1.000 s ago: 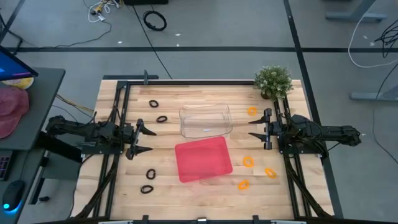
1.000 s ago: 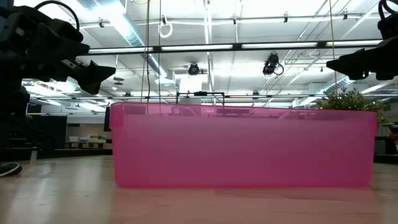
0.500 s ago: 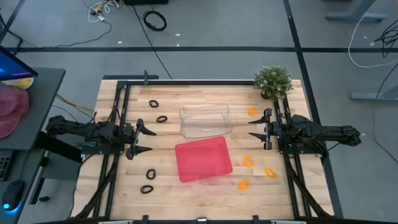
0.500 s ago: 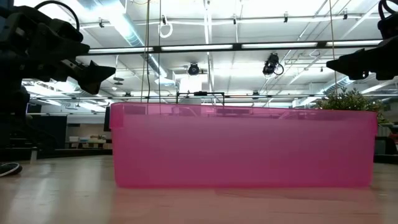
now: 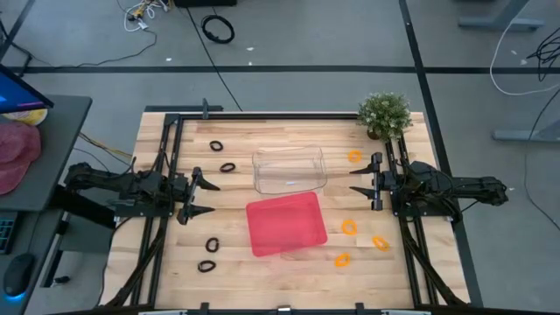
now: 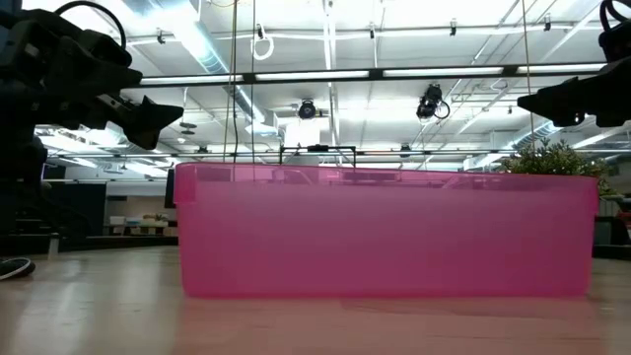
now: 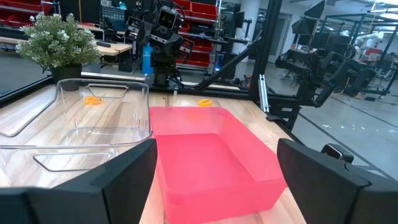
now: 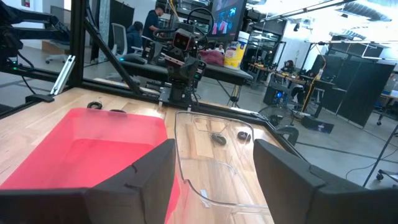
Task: Sort spring keychains
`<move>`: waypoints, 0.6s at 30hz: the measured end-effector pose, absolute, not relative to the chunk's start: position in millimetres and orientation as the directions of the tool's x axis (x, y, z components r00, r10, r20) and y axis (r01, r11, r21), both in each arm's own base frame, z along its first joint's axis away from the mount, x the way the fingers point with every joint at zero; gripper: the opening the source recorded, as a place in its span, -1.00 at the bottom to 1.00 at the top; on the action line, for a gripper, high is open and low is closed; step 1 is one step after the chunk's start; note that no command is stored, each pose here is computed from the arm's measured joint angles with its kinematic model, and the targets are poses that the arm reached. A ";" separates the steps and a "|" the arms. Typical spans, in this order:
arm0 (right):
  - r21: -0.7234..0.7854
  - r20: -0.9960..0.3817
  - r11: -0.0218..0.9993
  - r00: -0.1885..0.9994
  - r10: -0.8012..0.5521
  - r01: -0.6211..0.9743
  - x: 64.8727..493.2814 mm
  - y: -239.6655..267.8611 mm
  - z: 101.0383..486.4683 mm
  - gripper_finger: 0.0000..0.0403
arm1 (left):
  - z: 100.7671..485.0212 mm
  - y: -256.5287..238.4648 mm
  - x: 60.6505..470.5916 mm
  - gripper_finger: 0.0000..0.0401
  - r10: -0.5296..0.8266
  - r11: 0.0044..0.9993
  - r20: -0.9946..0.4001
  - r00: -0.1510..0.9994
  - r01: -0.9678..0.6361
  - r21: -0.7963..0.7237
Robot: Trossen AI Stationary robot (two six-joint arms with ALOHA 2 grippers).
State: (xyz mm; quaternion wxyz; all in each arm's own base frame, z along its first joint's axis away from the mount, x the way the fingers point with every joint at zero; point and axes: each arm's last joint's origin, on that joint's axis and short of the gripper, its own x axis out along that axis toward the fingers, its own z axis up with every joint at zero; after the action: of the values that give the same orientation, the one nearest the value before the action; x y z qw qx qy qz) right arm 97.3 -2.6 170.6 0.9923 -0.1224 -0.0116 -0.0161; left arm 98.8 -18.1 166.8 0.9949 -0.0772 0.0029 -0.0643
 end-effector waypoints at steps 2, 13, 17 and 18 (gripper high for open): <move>-0.242 0.027 0.970 0.999 -0.029 0.035 97.3 -2.6 170.6 0.10 | 166.8 -18.1 98.8 0.68 -0.128 0.980 0.004 0.992 0.127 -0.154; -0.242 0.027 0.970 0.999 -0.029 0.035 97.3 -2.6 170.6 0.10 | 166.9 -18.1 98.8 0.68 -0.128 0.918 0.005 0.992 0.121 -0.379; -0.242 0.027 0.970 0.999 -0.029 0.035 97.3 -2.6 170.6 0.10 | 170.0 -17.8 98.8 0.68 -0.119 0.906 0.038 0.992 0.124 -0.405; -0.242 0.027 0.970 0.999 -0.029 0.035 97.3 -2.6 170.5 0.10 | 172.0 -17.5 98.7 0.68 -0.110 0.905 0.059 0.992 0.124 -0.406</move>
State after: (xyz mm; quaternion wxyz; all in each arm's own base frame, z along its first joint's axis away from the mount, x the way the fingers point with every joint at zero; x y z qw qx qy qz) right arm 97.3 -2.6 170.5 0.9923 -0.1224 -0.0116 -0.0160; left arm 98.7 -17.5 172.0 0.9759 -0.2092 -0.0171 -0.0599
